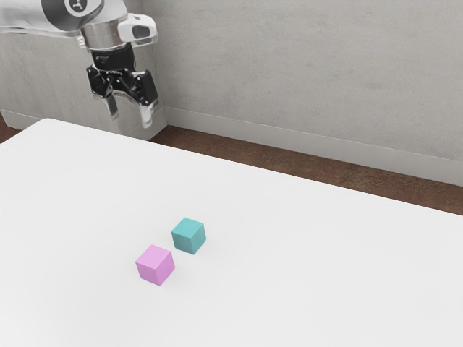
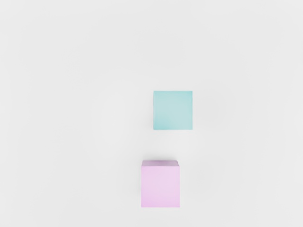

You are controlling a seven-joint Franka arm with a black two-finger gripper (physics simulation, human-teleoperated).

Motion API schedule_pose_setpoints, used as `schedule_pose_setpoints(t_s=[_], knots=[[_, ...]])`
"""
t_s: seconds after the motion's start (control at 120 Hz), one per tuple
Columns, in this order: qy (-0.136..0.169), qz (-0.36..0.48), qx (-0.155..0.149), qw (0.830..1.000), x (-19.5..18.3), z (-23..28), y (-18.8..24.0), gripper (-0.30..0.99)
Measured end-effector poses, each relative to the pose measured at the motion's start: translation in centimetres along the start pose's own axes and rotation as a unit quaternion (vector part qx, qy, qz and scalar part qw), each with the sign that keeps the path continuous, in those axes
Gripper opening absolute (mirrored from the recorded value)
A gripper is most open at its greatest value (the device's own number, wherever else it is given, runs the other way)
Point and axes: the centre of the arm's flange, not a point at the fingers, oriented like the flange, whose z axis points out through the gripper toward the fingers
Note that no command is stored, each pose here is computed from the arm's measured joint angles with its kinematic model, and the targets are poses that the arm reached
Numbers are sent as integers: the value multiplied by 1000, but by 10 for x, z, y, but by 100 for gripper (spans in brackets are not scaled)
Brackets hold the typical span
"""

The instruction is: Pick up the blue block with one arm, and put the blue block on the pink block with one arm

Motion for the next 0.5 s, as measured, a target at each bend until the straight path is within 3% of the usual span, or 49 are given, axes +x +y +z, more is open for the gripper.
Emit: schedule_pose_setpoints(t_s=[0.033, 0.067, 0.117, 0.333, 0.358, 0.433, 0.5], knots=[[1, 0, 0, 1000, 0, 0, 0, 68], [31, -1, 4, 1000, -3, -39, -1, 68], [46, -3, 9, 999, -9, -65, -1, 69], [27, -9, 16, 999, -18, -76, -3, 69], [44, -10, 16, 999, -23, -97, -3, 69], [143, -14, 22, 989, -74, -203, -5, 69], [161, -14, 52, 986, -97, -230, 4, 69]])
